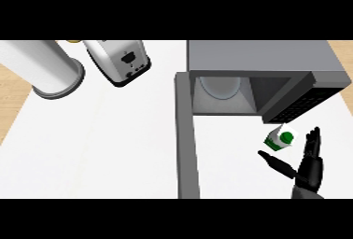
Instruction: Pick up the milk, place it into the microwave and close the microwave
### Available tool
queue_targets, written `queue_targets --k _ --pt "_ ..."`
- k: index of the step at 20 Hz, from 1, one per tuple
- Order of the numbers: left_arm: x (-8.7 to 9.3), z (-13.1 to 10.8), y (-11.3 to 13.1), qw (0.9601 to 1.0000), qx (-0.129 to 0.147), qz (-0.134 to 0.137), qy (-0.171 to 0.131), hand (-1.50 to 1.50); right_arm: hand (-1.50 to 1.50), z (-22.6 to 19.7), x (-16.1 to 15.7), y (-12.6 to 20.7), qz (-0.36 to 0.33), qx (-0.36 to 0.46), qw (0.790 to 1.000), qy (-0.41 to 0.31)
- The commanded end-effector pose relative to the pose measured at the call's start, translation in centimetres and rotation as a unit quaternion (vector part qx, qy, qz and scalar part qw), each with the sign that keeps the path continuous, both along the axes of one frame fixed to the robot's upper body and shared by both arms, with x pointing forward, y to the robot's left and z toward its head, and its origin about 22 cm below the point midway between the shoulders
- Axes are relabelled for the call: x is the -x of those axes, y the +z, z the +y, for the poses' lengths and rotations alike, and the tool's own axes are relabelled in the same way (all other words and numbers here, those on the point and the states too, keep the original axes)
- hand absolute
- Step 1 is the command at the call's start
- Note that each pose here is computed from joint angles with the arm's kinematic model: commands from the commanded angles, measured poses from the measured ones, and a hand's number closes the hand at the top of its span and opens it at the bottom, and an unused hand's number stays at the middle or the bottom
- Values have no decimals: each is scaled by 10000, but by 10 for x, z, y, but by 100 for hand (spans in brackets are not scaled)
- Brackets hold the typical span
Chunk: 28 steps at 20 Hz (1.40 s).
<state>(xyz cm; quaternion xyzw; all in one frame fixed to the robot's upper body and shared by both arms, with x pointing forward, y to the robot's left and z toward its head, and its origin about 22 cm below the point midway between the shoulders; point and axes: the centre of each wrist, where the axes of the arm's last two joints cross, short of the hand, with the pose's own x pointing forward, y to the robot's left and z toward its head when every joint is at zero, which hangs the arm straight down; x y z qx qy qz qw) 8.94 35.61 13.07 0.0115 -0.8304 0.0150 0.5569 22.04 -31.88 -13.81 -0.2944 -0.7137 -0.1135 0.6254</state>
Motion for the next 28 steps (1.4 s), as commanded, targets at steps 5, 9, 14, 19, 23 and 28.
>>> queue_targets --k 5,9,14,19,23,28 --pt "-1 13 -7 10000 56 13 -33 -150 150 -9 6 -27 -25 -35 9999 121" --pt "-8 -4 2 10000 -19 79 -58 -150 150 -14 -12 -15 -62 238 9981 567" --pt "-5 4 -2 10000 24 21 -45 -150 150 6 -27 -13 -555 695 9944 570" --pt "9 5 -8 10000 -32 -60 23 -150 150 1 -28 -10 -817 314 9893 1171" --pt "1 11 -4 9999 33 29 -138 -150 150 20 -50 1 -727 237 9644 2530" --pt "-1 10 4 10000 59 37 -34 -150 150 56 -78 18 -977 -125 9311 3513"
